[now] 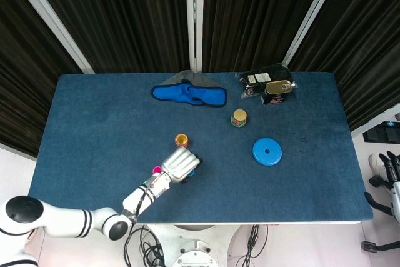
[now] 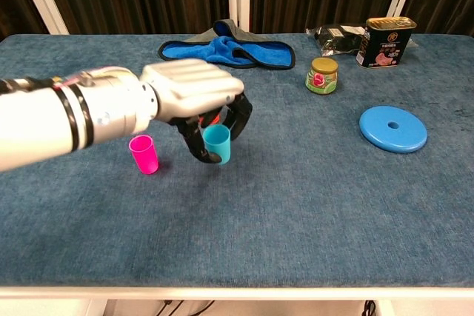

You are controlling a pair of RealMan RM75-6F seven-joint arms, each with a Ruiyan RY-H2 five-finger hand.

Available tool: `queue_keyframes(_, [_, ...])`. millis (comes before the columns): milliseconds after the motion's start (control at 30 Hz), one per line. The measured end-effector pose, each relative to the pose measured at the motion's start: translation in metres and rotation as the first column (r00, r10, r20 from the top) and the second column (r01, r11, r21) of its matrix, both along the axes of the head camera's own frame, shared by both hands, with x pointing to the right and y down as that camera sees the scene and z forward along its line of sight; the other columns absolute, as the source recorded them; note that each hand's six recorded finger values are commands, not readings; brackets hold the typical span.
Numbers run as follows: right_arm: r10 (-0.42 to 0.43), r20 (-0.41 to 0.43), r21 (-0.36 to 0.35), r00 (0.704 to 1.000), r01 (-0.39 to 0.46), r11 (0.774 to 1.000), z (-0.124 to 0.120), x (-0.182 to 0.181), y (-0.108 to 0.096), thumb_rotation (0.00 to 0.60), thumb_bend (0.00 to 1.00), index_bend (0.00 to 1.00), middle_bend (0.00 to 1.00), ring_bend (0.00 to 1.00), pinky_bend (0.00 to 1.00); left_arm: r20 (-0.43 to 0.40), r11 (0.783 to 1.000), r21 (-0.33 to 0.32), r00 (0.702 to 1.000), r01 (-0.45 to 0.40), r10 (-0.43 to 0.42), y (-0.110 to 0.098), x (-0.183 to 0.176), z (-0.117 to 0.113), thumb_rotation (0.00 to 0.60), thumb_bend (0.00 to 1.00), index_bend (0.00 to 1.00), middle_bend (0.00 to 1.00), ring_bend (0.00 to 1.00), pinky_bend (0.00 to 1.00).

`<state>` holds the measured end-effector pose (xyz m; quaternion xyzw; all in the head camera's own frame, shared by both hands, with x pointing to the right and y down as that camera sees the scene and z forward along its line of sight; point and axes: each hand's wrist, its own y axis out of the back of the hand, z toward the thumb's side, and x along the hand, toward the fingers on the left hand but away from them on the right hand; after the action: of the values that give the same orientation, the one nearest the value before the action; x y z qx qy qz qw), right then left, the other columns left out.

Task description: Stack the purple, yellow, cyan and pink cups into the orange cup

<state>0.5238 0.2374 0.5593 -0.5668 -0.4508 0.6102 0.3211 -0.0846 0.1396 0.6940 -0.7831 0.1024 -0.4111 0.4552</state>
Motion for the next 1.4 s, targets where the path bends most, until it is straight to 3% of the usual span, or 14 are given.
queue_keyframes(167, [-0.002,-0.001,-0.009,1.000,0.002,1.000,0.002,0.000,0.000,0.600,0.17,0.00,0.00,0.00,0.00,-0.020,0.992,0.084,0.996,0.093,-0.092,-0.030,-0.023,-0.033,0.600,0.26,0.52,0.54,0.56,0.66])
queue_keyframes(300, [-0.008,-0.001,-0.013,1.000,0.008,1.000,0.002,-0.003,0.000,0.600,0.17,0.00,0.00,0.00,0.00,-0.029,0.980,0.117,0.987,0.162,-0.159,-0.052,-0.033,-0.043,0.600,0.26,0.52,0.54,0.56,0.66])
queue_keyframes(800, [-0.013,-0.006,-0.005,1.000,0.013,1.000,-0.001,-0.007,-0.003,0.600,0.17,0.00,0.00,0.00,0.00,-0.017,0.967,0.024,0.967,0.253,-0.252,-0.078,-0.025,-0.004,0.600,0.26,0.50,0.52,0.56,0.66])
queue_keyframes(1400, [0.003,-0.009,-0.015,1.000,-0.003,1.000,0.001,-0.001,-0.002,0.600,0.17,0.00,0.00,0.00,0.00,0.014,0.962,0.024,0.962,0.272,-0.273,-0.092,-0.021,0.021,0.600,0.26,0.50,0.52,0.56,0.66])
